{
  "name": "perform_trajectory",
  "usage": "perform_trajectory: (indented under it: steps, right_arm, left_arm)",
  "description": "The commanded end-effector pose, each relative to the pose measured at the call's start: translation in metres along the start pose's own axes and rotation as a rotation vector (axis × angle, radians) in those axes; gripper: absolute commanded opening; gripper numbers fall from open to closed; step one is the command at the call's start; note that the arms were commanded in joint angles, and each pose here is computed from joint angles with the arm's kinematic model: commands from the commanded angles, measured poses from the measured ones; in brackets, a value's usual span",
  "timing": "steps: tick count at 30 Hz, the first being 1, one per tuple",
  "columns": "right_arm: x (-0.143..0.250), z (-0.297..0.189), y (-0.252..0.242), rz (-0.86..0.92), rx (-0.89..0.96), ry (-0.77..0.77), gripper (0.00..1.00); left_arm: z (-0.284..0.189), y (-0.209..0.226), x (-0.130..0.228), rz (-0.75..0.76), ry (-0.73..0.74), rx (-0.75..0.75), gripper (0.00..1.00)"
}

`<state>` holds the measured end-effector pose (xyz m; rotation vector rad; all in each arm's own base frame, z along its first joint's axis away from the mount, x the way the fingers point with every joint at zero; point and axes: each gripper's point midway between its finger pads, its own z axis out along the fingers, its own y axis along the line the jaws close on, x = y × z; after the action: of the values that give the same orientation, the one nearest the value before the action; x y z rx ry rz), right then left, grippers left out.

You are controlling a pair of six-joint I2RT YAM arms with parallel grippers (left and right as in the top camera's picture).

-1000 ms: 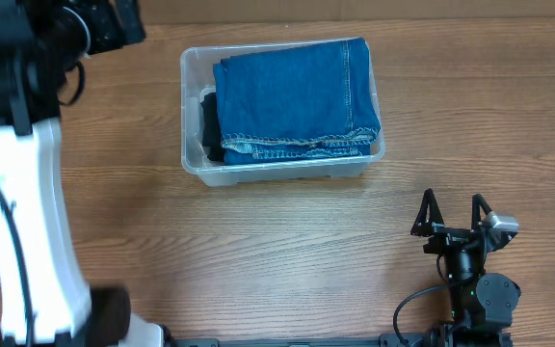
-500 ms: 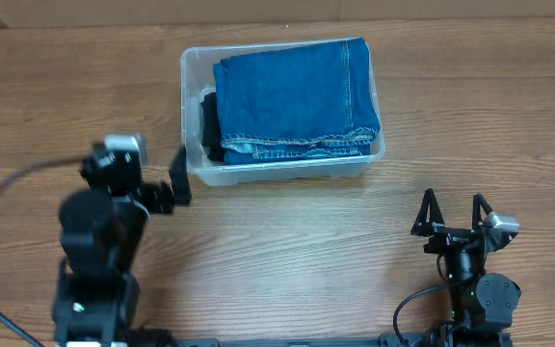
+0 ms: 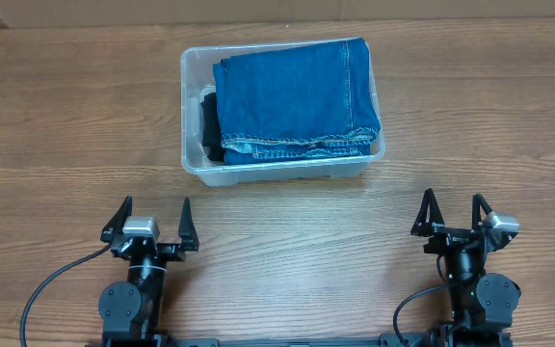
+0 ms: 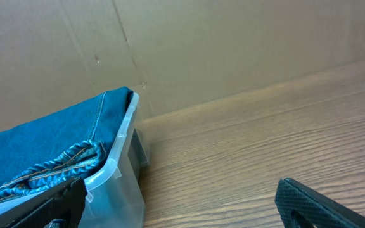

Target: Pack container

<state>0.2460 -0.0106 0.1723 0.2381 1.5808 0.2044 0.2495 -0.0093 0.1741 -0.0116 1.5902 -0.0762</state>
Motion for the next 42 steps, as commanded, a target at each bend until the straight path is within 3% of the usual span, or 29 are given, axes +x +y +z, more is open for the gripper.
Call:
perform_trajectory:
  steps: [1,42]
  right_arm:
    - [0.0012,0.0002,-0.0001,-0.004,-0.001,-0.006,1.0]
    - [0.0012,0.0002,-0.0001,-0.004,-0.001,-0.006,1.0]
  left_arm:
    - [-0.0034,0.0143,0.0084,-0.012,0.017,-0.063,1.0]
    - [-0.0036,0.0151,0.0176,-0.022,0.054,-0.062,1.0]
